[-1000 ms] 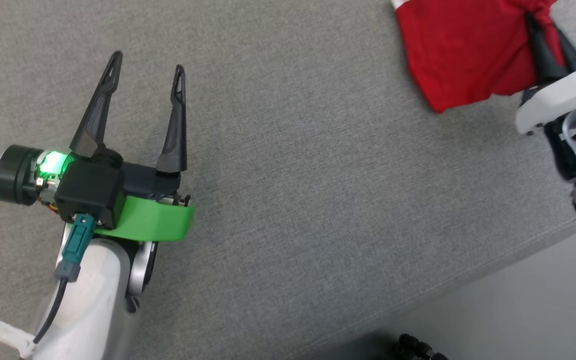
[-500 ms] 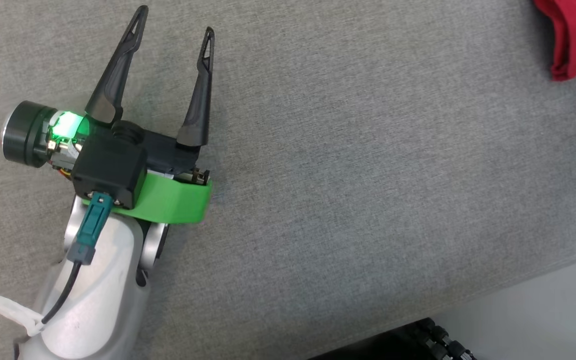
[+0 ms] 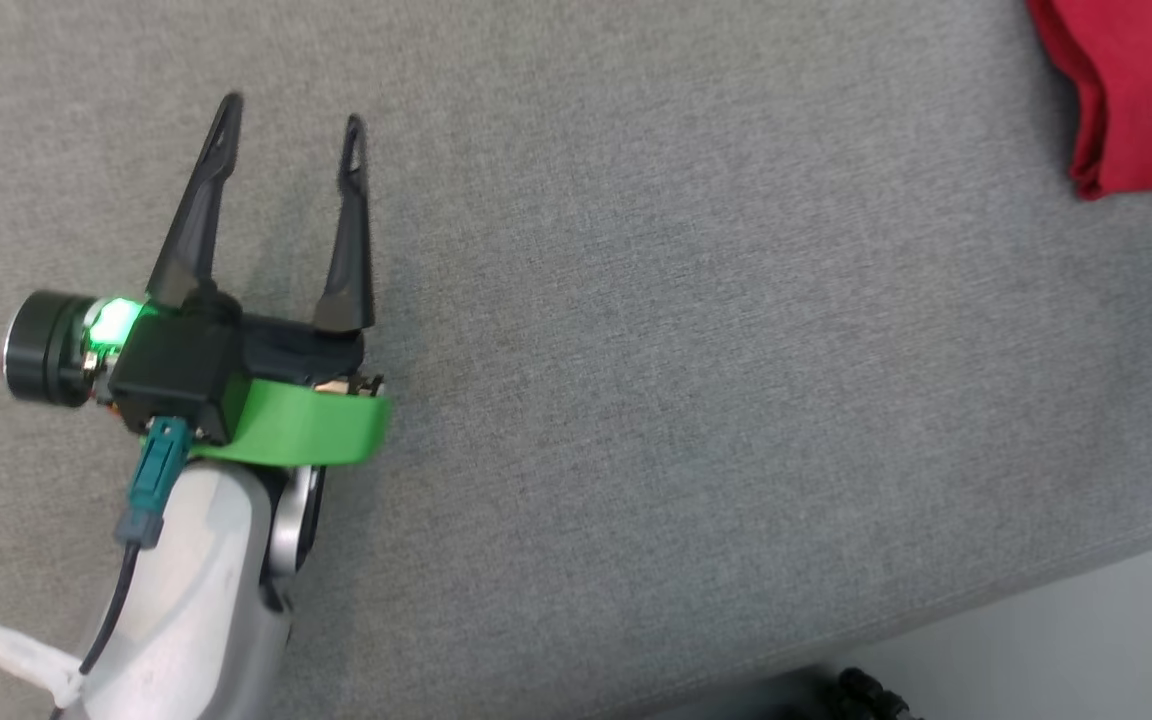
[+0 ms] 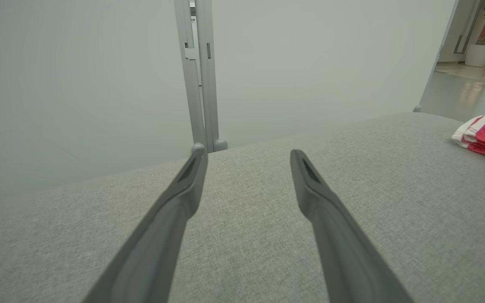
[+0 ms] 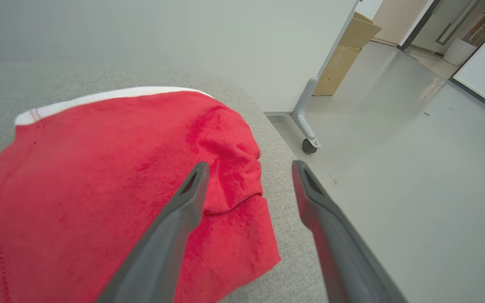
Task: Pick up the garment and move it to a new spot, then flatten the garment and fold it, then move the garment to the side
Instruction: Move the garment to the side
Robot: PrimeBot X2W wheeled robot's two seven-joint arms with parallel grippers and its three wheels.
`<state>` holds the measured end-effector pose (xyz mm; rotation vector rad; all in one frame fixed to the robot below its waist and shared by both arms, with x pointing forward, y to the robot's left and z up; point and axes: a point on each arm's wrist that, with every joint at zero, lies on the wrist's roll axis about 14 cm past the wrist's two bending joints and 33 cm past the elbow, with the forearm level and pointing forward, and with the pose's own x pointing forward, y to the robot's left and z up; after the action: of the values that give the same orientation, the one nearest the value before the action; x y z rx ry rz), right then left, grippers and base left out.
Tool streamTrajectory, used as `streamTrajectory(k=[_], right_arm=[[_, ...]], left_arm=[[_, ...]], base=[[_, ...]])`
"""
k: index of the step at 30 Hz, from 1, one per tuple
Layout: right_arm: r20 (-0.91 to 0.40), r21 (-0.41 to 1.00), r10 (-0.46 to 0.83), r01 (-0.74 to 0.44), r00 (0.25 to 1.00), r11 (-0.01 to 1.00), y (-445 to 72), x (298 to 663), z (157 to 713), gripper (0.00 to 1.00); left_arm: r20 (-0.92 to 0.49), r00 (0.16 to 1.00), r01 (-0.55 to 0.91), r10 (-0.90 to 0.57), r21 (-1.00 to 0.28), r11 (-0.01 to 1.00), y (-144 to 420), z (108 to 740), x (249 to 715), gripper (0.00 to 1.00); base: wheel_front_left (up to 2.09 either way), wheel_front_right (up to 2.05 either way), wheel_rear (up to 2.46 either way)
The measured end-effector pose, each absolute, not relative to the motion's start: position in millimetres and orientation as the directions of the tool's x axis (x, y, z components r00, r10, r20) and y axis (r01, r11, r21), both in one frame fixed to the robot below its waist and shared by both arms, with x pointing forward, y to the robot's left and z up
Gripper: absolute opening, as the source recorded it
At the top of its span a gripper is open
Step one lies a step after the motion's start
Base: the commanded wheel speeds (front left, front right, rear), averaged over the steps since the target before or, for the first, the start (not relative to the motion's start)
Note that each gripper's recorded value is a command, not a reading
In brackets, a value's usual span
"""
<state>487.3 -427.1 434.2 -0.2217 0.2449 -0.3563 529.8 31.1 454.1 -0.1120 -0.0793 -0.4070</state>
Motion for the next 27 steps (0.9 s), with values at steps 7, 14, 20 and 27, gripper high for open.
streamTrajectory(k=[7, 14, 20, 27], right_arm=[[-0.096, -0.136, -0.312, 0.298, 0.945, 0.945, -367.3, 448.1, 451.3, 1.0], [-0.017, -0.027, -0.242, 0.241, 0.97, 0.97, -311.2, 419.1, 471.9, 1.0], [0.022, 0.028, -0.149, 0.149, 0.989, 0.988, -265.3, 410.3, 484.9, 1.0], [0.053, 0.048, -0.016, 0.013, 0.998, 0.999, -213.8, 408.6, 504.5, 1.0]], left_arm=[[0.056, 0.953, 0.302, -0.298, -0.091, 0.949, 62.7, 461.8, 504.3, 1.0], [0.045, 0.97, 0.243, -0.24, -0.094, 0.965, 82.3, 476.3, 478.4, 1.0], [0.036, 0.984, 0.177, -0.175, -0.105, 0.979, 103.1, 482.5, 457.6, 1.0], [0.019, 0.996, 0.091, -0.09, -0.088, 0.992, 135.6, 484.0, 432.1, 1.0]], base=[[0.0, 0.0, 0.0], [0.0, 0.0, 0.0], [0.0, 0.0, 0.0], [0.0, 0.0, 0.0]])
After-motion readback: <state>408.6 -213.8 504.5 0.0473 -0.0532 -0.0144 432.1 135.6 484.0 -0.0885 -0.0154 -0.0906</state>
